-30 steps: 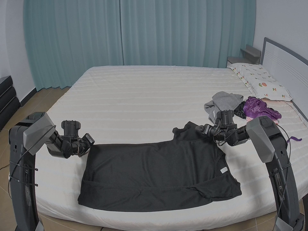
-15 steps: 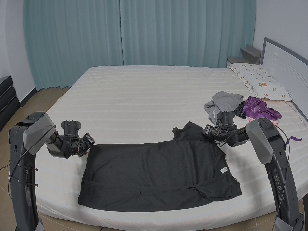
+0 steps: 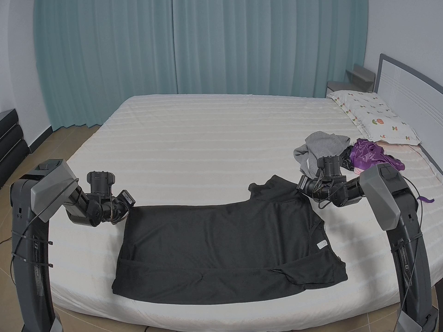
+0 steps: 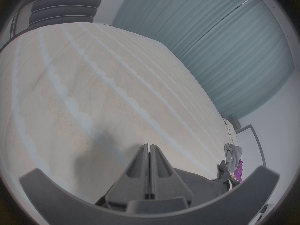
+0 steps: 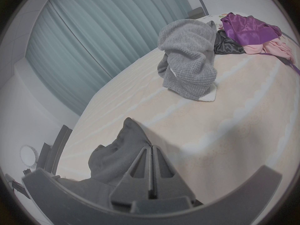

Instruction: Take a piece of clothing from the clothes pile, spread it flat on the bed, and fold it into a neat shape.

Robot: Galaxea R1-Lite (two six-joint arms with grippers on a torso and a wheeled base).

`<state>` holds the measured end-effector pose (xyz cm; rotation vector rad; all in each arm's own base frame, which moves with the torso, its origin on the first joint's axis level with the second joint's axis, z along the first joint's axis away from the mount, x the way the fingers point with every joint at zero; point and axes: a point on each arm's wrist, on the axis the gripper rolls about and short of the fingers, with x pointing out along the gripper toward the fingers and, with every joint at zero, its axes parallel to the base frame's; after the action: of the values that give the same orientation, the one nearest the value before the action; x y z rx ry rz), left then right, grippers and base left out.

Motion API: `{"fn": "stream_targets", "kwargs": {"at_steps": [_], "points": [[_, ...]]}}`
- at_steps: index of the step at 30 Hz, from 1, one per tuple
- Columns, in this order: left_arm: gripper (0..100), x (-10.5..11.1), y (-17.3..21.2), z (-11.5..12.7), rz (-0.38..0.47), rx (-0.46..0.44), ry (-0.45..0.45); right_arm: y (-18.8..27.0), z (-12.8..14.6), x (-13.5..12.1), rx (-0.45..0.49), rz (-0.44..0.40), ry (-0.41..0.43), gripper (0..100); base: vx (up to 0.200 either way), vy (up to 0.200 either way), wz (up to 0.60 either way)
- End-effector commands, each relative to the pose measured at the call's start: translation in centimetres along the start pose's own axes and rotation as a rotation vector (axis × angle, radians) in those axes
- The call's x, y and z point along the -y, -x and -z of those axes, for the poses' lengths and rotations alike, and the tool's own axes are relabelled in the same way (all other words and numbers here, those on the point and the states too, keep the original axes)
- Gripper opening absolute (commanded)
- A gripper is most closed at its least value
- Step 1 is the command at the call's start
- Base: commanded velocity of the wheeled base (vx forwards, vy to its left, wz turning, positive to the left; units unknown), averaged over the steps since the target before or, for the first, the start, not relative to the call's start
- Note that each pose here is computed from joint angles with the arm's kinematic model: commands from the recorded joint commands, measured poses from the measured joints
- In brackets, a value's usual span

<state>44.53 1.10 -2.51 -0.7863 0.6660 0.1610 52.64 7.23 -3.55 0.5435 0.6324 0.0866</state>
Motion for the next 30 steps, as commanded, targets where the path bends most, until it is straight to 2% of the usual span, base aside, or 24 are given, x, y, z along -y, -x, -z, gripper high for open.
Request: {"fn": "stream_targets", "kwargs": {"at_steps": [1,2,5,22,30], "points": [[0,0.3,0.5,-0.3,0.007,0.009,0.000,0.7,-1.0,-0.5,0.020,-0.010,-0.003,0,0.000,0.000,0.00],[0,0.5,0.9,-0.4,0.007,0.011,-0.001,1.3,-1.8,-0.6,0.036,-0.014,-0.040,0,0.000,0.000,0.00],[0,0.4,1.0,-0.4,0.003,0.017,-0.001,1.8,-2.1,-0.8,0.044,-0.019,-0.056,0,0.000,0.000,0.00],[0,0.8,2.1,-0.7,0.039,0.061,-0.011,5.1,-3.4,-1.3,0.078,-0.066,-0.046,0,0.000,0.000,0.00],[0,0.8,2.5,-1.1,0.049,0.081,-0.007,6.1,-3.1,-1.2,0.061,-0.084,-0.051,0,0.000,0.000,0.00]]}}
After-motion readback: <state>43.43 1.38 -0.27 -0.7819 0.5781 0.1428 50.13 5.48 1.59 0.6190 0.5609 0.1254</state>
